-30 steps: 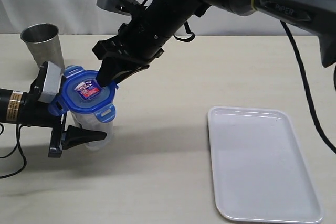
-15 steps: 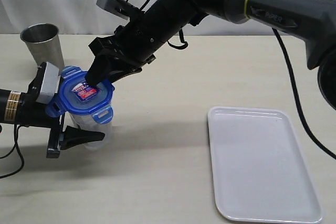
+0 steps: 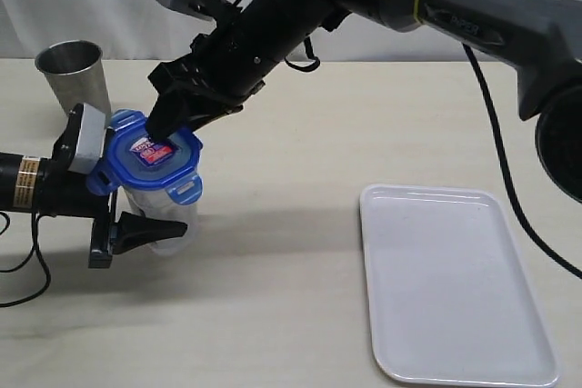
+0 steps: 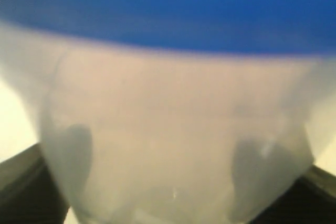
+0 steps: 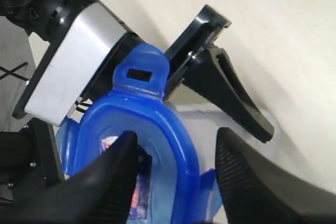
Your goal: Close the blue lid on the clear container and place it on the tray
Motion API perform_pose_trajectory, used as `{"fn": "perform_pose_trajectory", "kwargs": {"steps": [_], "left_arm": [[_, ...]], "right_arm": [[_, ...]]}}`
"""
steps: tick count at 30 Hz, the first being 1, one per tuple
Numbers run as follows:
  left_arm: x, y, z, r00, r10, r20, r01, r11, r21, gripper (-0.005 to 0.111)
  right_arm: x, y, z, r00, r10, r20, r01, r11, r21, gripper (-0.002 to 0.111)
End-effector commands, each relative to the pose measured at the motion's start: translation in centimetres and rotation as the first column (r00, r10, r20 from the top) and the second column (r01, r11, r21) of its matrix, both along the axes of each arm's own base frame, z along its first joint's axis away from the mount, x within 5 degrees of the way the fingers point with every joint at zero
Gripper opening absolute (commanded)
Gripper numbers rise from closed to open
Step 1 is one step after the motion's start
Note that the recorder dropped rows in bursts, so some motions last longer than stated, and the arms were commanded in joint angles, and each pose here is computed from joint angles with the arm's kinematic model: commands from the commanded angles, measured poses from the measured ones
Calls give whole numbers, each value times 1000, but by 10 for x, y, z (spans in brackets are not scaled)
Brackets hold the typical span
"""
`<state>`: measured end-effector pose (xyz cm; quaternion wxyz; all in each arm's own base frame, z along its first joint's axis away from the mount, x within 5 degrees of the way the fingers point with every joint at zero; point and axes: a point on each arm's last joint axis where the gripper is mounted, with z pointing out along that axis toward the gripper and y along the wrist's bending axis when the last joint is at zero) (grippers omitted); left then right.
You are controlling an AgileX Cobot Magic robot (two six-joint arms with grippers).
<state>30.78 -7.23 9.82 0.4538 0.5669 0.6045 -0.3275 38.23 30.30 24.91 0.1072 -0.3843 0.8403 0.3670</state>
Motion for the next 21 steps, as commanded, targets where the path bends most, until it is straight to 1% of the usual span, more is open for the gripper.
{"fn": "perform_pose_trajectory", "kwargs": {"steps": [1,4,9,11,13,15,19,21], "left_arm": [[2,-6,9,1000,2,7,-2,997,-75,0],[2,-6,9,1000,2,7,-2,997,-75,0],[2,-6,9,1000,3,4,-3,997,-75,0],[2,-6,9,1000,3,4,-3,997,-75,0],[2,-6,9,1000,3,4,-3,997,-75,0],[2,-6,9,1000,3,4,-3,997,-75,0],[2,-6,9,1000,3,4,-3,997,-75,0],[2,-6,9,1000,2,6,-2,997,-75,0]], "right_arm": [[1,-5,30,994,17,106,-19,1000,13,54],[0,-8,48,983,29,180,-32,999,12,60],[-9,-13,74,957,72,281,-84,996,30,60],[-14,-15,85,928,118,353,-134,991,21,60],[-25,-14,92,871,208,444,-206,977,-54,60],[-41,-10,96,785,335,522,-275,942,-192,57],[-75,1,92,680,504,532,-321,858,-402,43],[-92,5,84,652,569,502,-332,809,-485,42]]}}
